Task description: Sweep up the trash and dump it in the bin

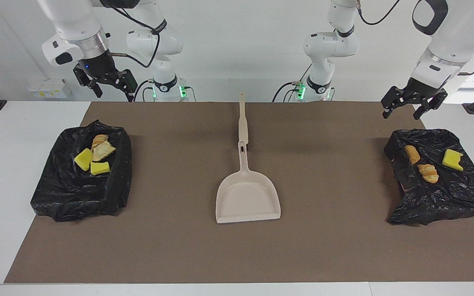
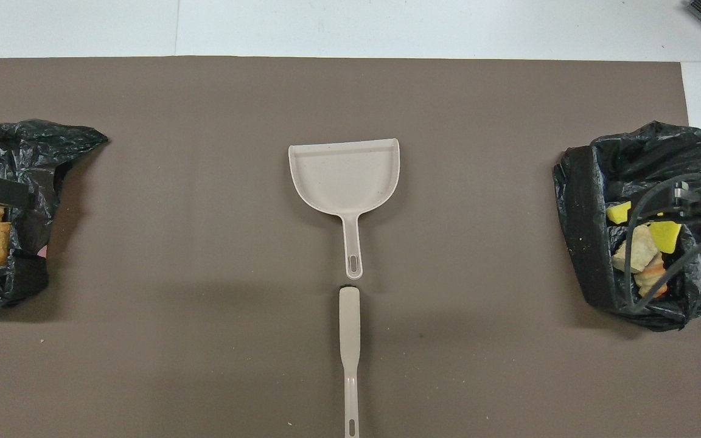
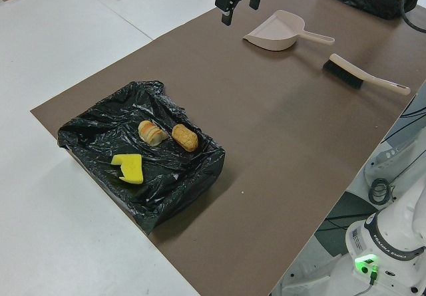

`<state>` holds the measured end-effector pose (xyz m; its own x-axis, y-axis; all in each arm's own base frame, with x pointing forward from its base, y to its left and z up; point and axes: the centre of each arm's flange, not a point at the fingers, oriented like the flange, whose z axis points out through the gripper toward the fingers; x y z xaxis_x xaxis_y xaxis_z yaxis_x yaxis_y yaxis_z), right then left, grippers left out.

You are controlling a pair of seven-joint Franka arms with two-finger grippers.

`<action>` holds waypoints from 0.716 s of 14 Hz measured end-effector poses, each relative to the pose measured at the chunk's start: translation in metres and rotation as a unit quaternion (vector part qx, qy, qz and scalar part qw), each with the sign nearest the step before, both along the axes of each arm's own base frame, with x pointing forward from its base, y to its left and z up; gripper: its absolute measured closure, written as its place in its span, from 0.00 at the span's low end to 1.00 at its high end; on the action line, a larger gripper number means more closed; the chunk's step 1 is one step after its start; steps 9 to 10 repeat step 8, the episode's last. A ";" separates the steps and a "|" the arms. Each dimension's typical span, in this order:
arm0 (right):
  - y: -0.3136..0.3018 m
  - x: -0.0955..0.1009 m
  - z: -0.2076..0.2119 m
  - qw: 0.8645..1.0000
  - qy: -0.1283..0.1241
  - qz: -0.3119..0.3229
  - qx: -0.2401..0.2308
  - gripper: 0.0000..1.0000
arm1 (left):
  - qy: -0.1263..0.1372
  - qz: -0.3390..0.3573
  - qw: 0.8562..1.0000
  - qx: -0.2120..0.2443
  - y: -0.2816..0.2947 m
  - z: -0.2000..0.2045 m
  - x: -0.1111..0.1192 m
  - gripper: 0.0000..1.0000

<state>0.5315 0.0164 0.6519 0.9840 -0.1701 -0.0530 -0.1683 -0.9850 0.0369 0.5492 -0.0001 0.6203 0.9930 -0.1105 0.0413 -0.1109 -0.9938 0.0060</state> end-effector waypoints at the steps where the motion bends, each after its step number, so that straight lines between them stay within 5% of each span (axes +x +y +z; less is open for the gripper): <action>1: 0.000 0.000 0.000 1.000 0.000 0.000 0.000 0.00 | 0.002 -0.001 1.000 0.000 0.000 0.000 0.000 0.00; 10: 0.000 0.000 0.000 1.000 0.000 0.000 0.000 0.00 | 0.019 -0.005 1.000 -0.002 -0.003 0.006 -0.006 0.00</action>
